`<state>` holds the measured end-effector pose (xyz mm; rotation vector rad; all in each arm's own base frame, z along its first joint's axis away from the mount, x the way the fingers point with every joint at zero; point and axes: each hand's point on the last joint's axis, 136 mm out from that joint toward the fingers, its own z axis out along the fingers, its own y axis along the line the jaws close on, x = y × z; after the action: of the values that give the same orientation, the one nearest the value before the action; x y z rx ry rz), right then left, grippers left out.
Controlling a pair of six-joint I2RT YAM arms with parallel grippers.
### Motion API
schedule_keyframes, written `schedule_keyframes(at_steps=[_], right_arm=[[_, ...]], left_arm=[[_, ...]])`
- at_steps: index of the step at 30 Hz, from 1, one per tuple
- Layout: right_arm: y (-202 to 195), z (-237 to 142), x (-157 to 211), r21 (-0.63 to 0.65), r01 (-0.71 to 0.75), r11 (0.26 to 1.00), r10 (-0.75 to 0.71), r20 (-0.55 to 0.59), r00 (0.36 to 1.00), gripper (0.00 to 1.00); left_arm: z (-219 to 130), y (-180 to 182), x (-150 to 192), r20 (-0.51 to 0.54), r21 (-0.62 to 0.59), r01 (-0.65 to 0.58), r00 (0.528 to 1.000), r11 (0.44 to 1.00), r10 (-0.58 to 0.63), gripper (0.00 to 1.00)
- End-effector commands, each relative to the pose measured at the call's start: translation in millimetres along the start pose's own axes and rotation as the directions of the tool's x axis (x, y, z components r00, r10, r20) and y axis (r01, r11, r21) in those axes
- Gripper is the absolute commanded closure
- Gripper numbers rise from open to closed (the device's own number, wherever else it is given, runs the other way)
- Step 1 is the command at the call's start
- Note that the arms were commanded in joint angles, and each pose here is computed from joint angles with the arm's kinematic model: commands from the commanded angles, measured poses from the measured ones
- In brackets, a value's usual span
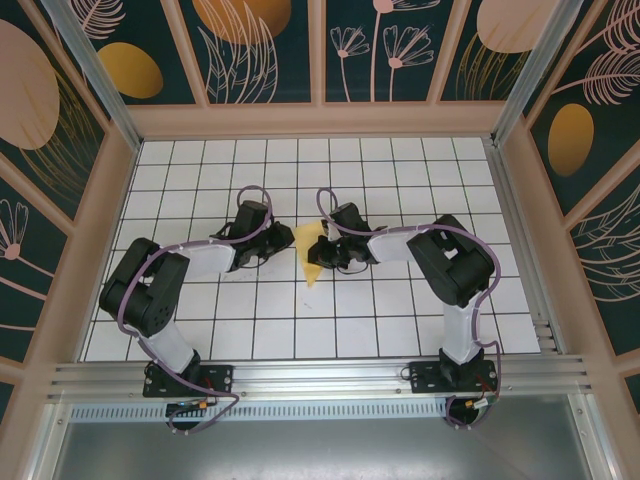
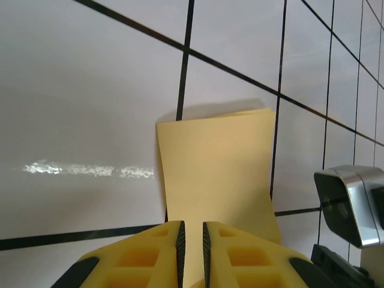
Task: Fold a paper plane with a square sheet of paper (pick it up from the middle)
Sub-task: Third fold the triangle at the center of the table.
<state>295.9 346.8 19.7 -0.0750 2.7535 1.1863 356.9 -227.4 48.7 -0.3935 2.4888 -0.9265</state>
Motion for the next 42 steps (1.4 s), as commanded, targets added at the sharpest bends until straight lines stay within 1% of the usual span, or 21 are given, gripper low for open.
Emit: schedule_keyframes(at_steps=[1,4,9,15,17,20,22,26,28,34,38,42], right_arm=[[-28,6,11,0.082,-0.028,0.996,0.029,-0.019,0.999,0.95],[-30,7,11,0.091,-0.031,0.995,0.033,-0.020,0.999,0.98],[-33,8,12,0.100,-0.034,0.994,0.036,-0.025,0.999,1.00],[-34,8,13,0.104,-0.036,0.994,0.039,-0.028,0.999,1.00],[-34,8,13,0.104,-0.037,0.994,0.040,-0.028,0.999,1.00],[-34,8,12,0.105,-0.036,0.994,0.039,-0.026,0.999,1.00],[-34,8,12,0.106,-0.038,0.994,0.041,-0.026,0.999,1.00],[-35,8,12,0.109,-0.040,0.993,0.043,-0.026,0.999,1.00],[-35,9,12,0.108,-0.040,0.993,0.043,-0.026,0.999,1.00],[-36,9,13,0.109,-0.041,0.993,0.044,-0.028,0.999,1.00],[-36,9,13,0.109,-0.042,0.993,0.045,-0.029,0.999,1.00],[-36,9,13,0.109,-0.042,0.993,0.046,-0.030,0.999,1.00]], left_arm=[[-8,-15,4,-0.015,0.072,-0.032,0.999,0.997,0.033,0.82],[-8,-21,13,-0.040,0.096,-0.047,0.998,0.994,0.051,0.83],[-2,-29,34,-0.095,0.105,-0.076,0.992,0.992,0.086,0.88],[6,-17,57,-0.155,0.059,-0.081,0.984,0.995,0.089,0.96],[7,-12,59,-0.158,0.039,-0.078,0.984,0.996,0.083,0.97],[7,-15,59,-0.160,0.050,-0.076,0.984,0.996,0.083,1.00],[13,-3,64,-0.179,0.011,-0.069,0.981,0.998,0.069,1.00],[13,7,65,-0.173,-0.040,-0.068,0.983,0.997,0.060,1.00],[12,7,64,-0.171,-0.041,-0.070,0.983,0.997,0.062,1.00],[12,-6,67,-0.188,0.026,-0.063,0.980,0.998,0.067,1.00],[14,-4,69,-0.199,0.026,-0.059,0.978,0.998,0.063,1.00],[18,5,72,-0.205,-0.012,-0.058,0.977,0.998,0.054,1.00]])
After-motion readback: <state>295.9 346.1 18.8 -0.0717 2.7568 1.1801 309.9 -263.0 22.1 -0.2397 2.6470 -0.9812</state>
